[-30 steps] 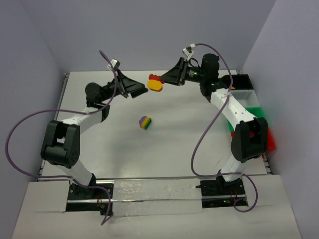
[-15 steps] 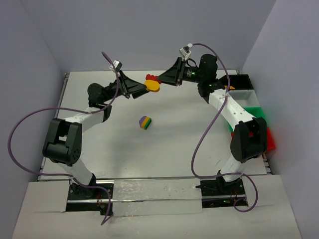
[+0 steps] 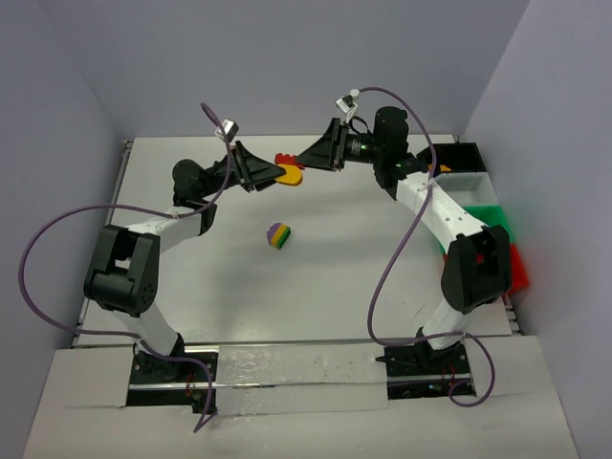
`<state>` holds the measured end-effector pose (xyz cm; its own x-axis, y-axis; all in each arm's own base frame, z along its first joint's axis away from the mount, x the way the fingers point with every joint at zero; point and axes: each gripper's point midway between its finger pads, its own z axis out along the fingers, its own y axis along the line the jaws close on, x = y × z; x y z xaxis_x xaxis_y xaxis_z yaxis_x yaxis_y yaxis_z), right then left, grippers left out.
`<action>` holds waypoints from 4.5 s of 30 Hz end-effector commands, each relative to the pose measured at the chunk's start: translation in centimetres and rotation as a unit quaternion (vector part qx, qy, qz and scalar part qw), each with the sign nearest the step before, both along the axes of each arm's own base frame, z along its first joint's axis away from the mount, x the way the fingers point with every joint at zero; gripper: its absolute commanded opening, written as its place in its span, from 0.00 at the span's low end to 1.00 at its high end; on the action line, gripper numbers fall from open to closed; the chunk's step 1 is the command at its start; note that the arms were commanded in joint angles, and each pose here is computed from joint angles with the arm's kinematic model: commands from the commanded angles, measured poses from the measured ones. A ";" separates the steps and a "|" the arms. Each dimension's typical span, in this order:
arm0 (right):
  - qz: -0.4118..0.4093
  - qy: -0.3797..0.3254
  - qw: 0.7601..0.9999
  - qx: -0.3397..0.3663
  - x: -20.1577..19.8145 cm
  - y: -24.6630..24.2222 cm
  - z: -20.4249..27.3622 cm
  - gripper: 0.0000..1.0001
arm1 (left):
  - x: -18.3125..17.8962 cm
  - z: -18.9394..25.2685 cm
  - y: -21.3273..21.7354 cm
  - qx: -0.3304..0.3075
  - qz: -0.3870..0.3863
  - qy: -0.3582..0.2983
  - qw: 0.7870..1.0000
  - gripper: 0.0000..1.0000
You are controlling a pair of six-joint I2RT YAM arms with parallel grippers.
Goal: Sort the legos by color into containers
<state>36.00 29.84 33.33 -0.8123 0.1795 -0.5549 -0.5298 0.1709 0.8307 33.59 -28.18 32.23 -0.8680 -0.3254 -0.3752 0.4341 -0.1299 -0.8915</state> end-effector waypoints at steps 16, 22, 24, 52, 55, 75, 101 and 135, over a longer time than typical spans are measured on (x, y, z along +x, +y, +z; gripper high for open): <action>-0.068 -0.032 0.997 0.029 3.7 -2.1 3.6 0.00 | -2.2 -4.5 -1.5 0.047 -0.023 0.033 0.998 0.00; -0.105 -0.055 0.993 -0.025 5.0 -5.8 2.6 0.00 | -2.6 -4.6 -1.2 0.070 -0.034 0.006 0.997 0.00; -0.136 -0.055 0.987 -0.072 5.4 -8.5 1.2 0.00 | -2.1 -4.5 -1.0 0.095 -0.031 -0.013 0.995 0.00; -0.248 0.170 0.601 -0.741 -17.8 -46.6 -14.0 0.00 | 4.1 -5.6 5.2 0.449 0.137 -0.201 0.860 0.00; -0.244 0.189 0.597 -0.741 -17.8 -47.5 -15.1 0.00 | 4.0 -5.6 5.2 0.451 0.135 -0.202 0.859 0.00; -0.262 0.167 0.623 -0.718 -13.2 -48.3 -15.5 0.95 | 2.5 -4.7 3.8 0.405 0.100 -0.220 0.882 0.00; 0.201 -0.144 0.953 -0.173 -12.5 -2.1 -2.2 0.94 | -11.1 0.7 1.9 0.054 -0.136 -0.253 0.956 0.00; 0.234 -0.111 0.954 -0.152 -11.3 2.9 -2.0 0.57 | -9.3 0.3 1.0 0.061 -0.104 -0.234 0.965 0.00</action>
<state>24.63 31.80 30.20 -0.6759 -0.3680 -0.6385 -0.7129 0.1066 0.6931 24.60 -27.12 31.11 -0.6958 -0.0601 -0.7157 0.7144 -0.1599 -0.6812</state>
